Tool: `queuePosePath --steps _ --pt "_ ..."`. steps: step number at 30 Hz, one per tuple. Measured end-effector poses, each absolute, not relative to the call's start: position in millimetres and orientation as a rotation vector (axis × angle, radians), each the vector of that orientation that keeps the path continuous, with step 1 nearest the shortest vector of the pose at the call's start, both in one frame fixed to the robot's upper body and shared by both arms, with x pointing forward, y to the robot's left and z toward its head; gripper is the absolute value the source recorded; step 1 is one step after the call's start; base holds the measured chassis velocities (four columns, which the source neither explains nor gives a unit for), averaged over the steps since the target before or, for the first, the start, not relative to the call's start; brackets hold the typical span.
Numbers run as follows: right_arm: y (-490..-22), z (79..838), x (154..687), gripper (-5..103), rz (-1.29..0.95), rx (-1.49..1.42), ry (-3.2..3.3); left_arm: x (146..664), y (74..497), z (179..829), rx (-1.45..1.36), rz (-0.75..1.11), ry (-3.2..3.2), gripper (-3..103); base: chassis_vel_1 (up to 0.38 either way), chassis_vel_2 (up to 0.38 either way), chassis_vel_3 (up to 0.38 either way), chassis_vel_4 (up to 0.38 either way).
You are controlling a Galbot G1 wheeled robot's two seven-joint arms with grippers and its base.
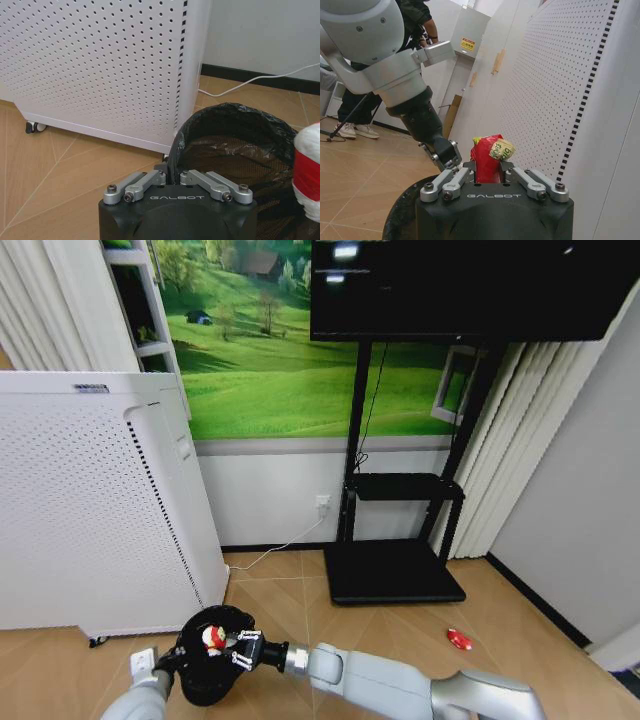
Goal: Pick up the trash bin and place the garbage on the floor into it.
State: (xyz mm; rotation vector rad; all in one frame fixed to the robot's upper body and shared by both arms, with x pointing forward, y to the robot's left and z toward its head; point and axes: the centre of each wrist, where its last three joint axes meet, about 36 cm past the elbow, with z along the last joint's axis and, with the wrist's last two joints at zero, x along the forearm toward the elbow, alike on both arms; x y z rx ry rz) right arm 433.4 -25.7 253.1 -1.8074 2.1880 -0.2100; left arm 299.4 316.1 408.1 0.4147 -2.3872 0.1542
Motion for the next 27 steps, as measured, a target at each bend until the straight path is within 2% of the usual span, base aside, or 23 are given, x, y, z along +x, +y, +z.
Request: queuePosePath --steps 3,6,7,9,11,12,14,17,18,19,21,22,23,24,26,27 --pt "-23 253 432 23 -0.193 -1.801 2.215 299 316 408 0.409 0.16 -2.387 7 0.0 0.0 0.0 0.0" --pt "-21 253 432 38 -0.181 -1.796 2.245 299 316 408 0.405 0.165 -2.391 7 0.0 0.0 0.0 0.0" --pt "-21 253 432 38 -0.181 -1.796 2.245 299 316 408 0.405 0.165 -2.391 7 0.0 0.0 0.0 0.0" --pt "-20 253 432 49 -0.179 -1.791 2.255 299 316 408 0.403 0.167 -2.393 7 0.0 0.0 0.0 0.0" --pt "-20 253 432 49 -0.178 -1.788 2.259 300 317 408 0.402 0.169 -2.394 7 0.0 0.0 0.0 0.0" --pt "-19 253 432 60 -0.178 -1.784 2.262 300 317 408 0.401 0.169 -2.396 7 0.0 0.0 0.0 0.0" --pt "-18 253 433 60 -0.178 -1.781 2.265 301 317 408 0.402 0.17 -2.397 7 0.0 0.0 0.0 0.0" --pt "-17 252 433 77 -0.176 -1.762 2.28 301 318 406 0.401 0.17 -2.395 7 0.0 0.0 0.0 0.0" --pt "-17 252 433 77 -0.176 -1.762 2.28 301 318 406 0.401 0.17 -2.395 7 0.0 0.0 0.0 0.0" --pt "-18 252 433 82 -0.176 -1.756 2.285 301 319 406 0.4 0.168 -2.396 7 0.0 0.0 0.0 0.0" --pt "-30 255 436 92 -0.178 -1.725 2.308 301 323 406 0.406 0.163 -2.401 7 0.0 0.0 0.0 0.0" --pt "-30 255 436 92 -0.178 -1.725 2.308 301 323 406 0.406 0.163 -2.401 7 0.0 0.0 0.0 0.0" --pt "-41 258 442 97 -0.183 -1.691 2.331 301 325 407 0.407 0.158 -2.404 7 0.0 0.0 0.0 0.0" --pt "-41 258 442 97 -0.183 -1.691 2.331 301 325 407 0.407 0.158 -2.404 7 0.0 0.0 0.0 0.0" --pt "-85 262 461 100 -0.229 -1.592 2.409 300 330 408 0.409 0.141 -2.412 7 0.0 0.0 0.0 0.0" --pt "-85 262 461 100 -0.229 -1.592 2.409 300 330 408 0.409 0.141 -2.412 7 0.0 0.0 0.0 0.0"
